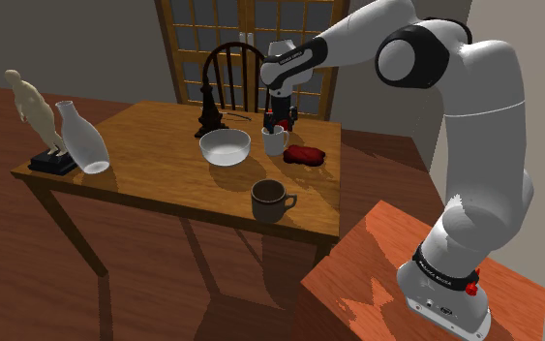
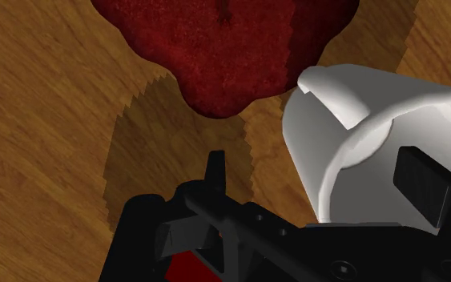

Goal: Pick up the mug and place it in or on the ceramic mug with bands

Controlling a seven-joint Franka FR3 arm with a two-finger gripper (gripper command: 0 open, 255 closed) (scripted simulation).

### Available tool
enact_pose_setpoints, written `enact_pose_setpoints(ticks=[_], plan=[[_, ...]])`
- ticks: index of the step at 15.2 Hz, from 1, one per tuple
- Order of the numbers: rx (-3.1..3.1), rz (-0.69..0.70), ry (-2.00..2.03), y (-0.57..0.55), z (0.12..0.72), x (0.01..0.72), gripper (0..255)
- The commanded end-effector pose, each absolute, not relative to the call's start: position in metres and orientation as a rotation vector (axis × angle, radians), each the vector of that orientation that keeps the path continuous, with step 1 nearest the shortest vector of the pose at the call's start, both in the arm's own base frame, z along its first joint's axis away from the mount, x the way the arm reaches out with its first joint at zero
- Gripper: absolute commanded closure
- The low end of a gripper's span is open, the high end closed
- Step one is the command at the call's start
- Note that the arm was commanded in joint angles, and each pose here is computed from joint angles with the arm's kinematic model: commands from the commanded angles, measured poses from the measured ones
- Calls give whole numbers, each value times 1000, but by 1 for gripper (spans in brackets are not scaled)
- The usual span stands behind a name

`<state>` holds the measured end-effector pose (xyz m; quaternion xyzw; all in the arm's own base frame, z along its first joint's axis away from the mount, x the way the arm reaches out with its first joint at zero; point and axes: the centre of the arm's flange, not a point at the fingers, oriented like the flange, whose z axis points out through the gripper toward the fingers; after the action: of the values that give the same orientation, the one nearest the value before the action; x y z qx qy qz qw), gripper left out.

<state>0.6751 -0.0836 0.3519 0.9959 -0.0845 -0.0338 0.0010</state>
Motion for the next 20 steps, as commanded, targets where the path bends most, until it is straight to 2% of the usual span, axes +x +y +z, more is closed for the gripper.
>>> enact_pose_setpoints(ticks=[1, 10, 20], plan=[[3127, -106, -265, -84, 352, 675, 255], [3127, -106, -265, -84, 352, 675, 255], [3127, -106, -265, -84, 405, 675, 255]])
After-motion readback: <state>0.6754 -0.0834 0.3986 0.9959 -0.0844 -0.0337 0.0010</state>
